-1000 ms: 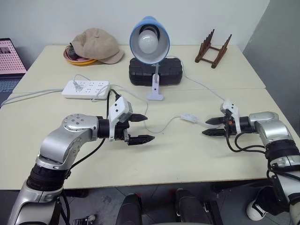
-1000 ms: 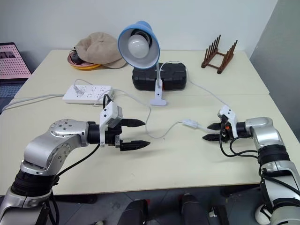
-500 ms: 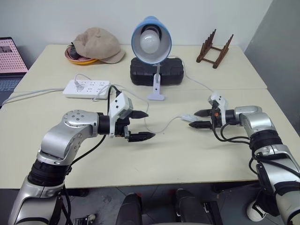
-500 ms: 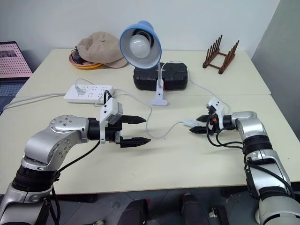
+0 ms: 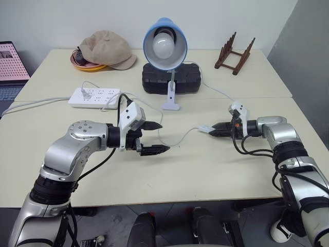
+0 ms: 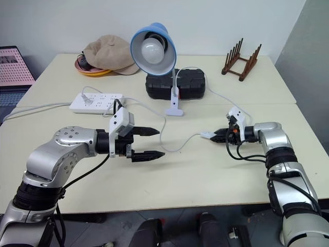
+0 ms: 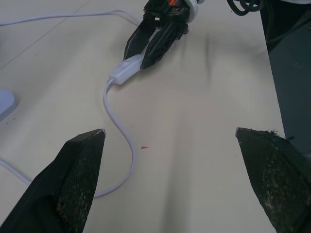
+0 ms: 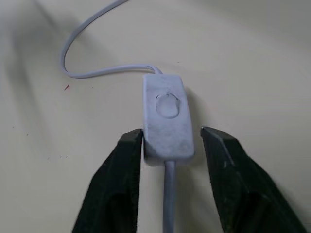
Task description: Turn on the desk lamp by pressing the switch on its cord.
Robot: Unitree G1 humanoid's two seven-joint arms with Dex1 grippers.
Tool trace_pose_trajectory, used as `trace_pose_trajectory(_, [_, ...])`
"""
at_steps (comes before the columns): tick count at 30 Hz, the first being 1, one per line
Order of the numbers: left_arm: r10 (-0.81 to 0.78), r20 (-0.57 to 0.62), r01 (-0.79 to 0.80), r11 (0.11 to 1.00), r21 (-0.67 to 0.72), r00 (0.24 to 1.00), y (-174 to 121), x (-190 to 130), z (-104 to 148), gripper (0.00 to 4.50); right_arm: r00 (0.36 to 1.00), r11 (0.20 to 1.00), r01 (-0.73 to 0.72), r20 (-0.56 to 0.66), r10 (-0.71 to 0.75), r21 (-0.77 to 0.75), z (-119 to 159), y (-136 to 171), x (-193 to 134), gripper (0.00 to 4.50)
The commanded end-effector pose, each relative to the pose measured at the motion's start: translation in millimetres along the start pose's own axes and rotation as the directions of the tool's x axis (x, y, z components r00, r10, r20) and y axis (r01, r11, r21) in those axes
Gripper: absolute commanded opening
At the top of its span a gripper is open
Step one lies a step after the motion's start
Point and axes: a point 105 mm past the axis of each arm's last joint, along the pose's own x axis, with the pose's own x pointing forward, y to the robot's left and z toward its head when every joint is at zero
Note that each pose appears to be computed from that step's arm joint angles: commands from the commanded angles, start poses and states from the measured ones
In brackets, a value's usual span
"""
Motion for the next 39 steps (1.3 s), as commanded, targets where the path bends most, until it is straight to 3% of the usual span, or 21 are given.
trace_pose_trajectory(1, [0.002, 0.019, -0.003, 0.999, 0.046, 1.0, -1.8, -2.4, 10.9, 4.5, 0.999, 0.999, -0.006, 0.032, 0.007, -0.036, 13.8, -0.4, -3.8, 1.07])
trace_pose_trajectory(8, [0.014, 0.022, -0.014, 0.999, 0.038, 1.0, -2.7, -4.3, 9.8, 4.5, 0.999, 0.994, -0.005, 0.04, 0.009, -0.109, 22.1, 3.6, -6.9, 1.06])
trace_pose_trajectory(11, [0.023, 0.08, -0.015, 0.995, -0.096, 0.997, -8.2, -13.3, 14.6, 4.5, 0.993, 0.947, 0.078, 0.107, -0.047, -0.313, 48.5, 13.5, -7.6, 1.06])
trace_pose_trajectory(15, [0.031, 0.169, 0.026, 0.945, -0.327, 0.985, -21.6, -17.7, 16.9, 4.5, 0.963, 0.872, 0.207, 0.251, -0.101, -0.444, 73.0, 35.4, -3.8, 1.06])
trace_pose_trajectory(19, [0.055, 0.307, 0.113, 0.857, -0.503, 0.95, -37.8, -10.3, 24.1, 4.5, 0.939, 0.734, 0.284, 0.334, -0.082, -0.617, 72.3, 71.7, 2.2, 1.06])
trace_pose_trajectory(24, [0.144, 0.322, 0.069, 0.82, -0.567, 0.936, -31.3, 8.4, 23.4, 4.5, 0.895, 0.726, 0.335, 0.443, -0.046, -0.601, 78.0, 94.0, 2.6, 1.06])
trace_pose_trajectory(32, [0.183, 0.305, 0.042, 0.796, -0.604, 0.935, -18.4, 16.4, 18.5, 4.5, 0.884, 0.687, 0.346, 0.468, -0.01, -0.639, 86.0, 105.6, -3.0, 1.06])
trace_pose_trajectory(39, [0.169, 0.365, 0.101, 0.782, -0.615, 0.915, -7.3, 27.8, 29.4, 4.5, 0.891, 0.657, 0.317, 0.453, 0.042, -0.684, 81.7, 119.3, -0.9, 1.06])
